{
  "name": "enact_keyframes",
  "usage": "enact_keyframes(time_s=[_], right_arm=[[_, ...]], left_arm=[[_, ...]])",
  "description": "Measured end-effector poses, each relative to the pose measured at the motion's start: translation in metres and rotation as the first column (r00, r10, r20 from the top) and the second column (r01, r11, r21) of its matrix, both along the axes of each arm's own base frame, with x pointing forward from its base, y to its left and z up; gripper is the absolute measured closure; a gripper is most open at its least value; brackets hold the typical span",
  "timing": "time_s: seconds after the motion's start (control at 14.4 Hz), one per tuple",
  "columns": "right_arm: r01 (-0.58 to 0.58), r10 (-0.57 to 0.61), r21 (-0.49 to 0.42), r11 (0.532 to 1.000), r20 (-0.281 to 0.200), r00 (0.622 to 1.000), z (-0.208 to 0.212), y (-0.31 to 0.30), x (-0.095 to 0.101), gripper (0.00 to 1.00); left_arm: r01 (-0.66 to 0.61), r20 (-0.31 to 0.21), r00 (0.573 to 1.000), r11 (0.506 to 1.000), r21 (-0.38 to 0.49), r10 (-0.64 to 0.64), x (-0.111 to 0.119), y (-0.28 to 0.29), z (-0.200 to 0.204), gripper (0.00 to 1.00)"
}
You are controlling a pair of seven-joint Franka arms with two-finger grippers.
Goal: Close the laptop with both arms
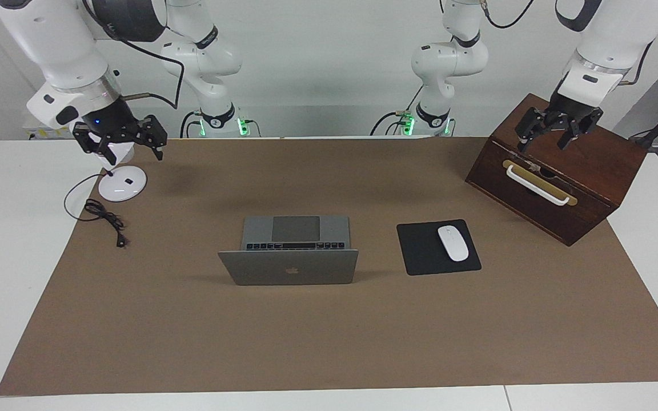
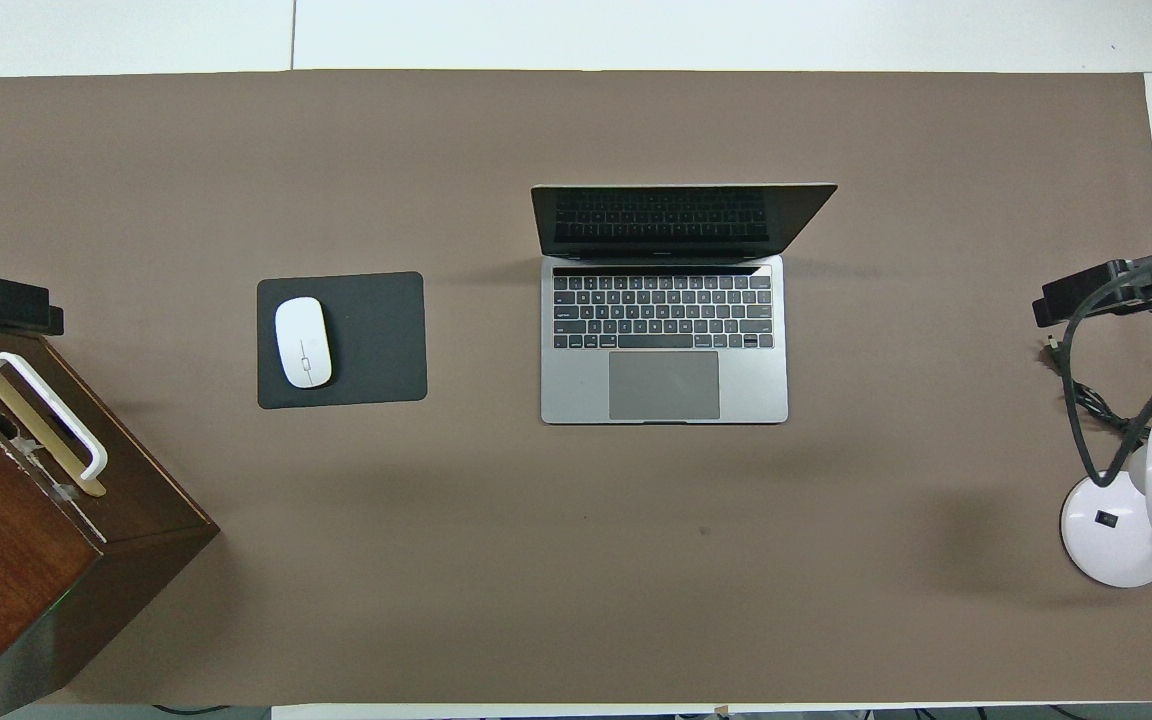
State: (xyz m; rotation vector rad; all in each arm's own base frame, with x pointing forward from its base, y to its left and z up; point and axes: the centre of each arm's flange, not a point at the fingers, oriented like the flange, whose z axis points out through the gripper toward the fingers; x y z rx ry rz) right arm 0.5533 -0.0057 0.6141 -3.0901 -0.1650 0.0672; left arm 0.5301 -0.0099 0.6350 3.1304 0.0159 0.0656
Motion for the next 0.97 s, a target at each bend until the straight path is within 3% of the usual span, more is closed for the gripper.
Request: enact_keyframes(time_s=[0.21, 0.42, 0.77, 0.97], right_arm=[[-0.005, 0.005, 0.004, 1.000, -0.006, 1.000, -0.003, 0.001, 0.000, 0.00], [-0.046, 0.046, 0.006, 0.999, -0.005, 0.999, -0.005, 0.002, 0.000, 0.00], [-0.177, 0.172, 0.030, 0.984, 0.113, 0.979, 0.001, 0.022, 0.012, 0.00], [-0.219, 0.213, 0.021, 0.975, 0.168, 0.962, 0.004, 0.048, 0.018, 0.10]], left_arm=[[0.000, -0.002, 1.000, 1.000, 0.000, 0.000, 0.000, 0.000, -0.003, 0.00], [0.001, 0.005, 1.000, 1.000, 0.001, -0.001, -0.001, -0.001, -0.011, 0.35], [-0.009, 0.035, 0.999, 1.000, 0.000, 0.009, 0.000, 0.002, -0.011, 0.95], [-0.014, 0.050, 0.999, 1.000, -0.001, 0.014, 0.000, 0.005, -0.009, 0.99]])
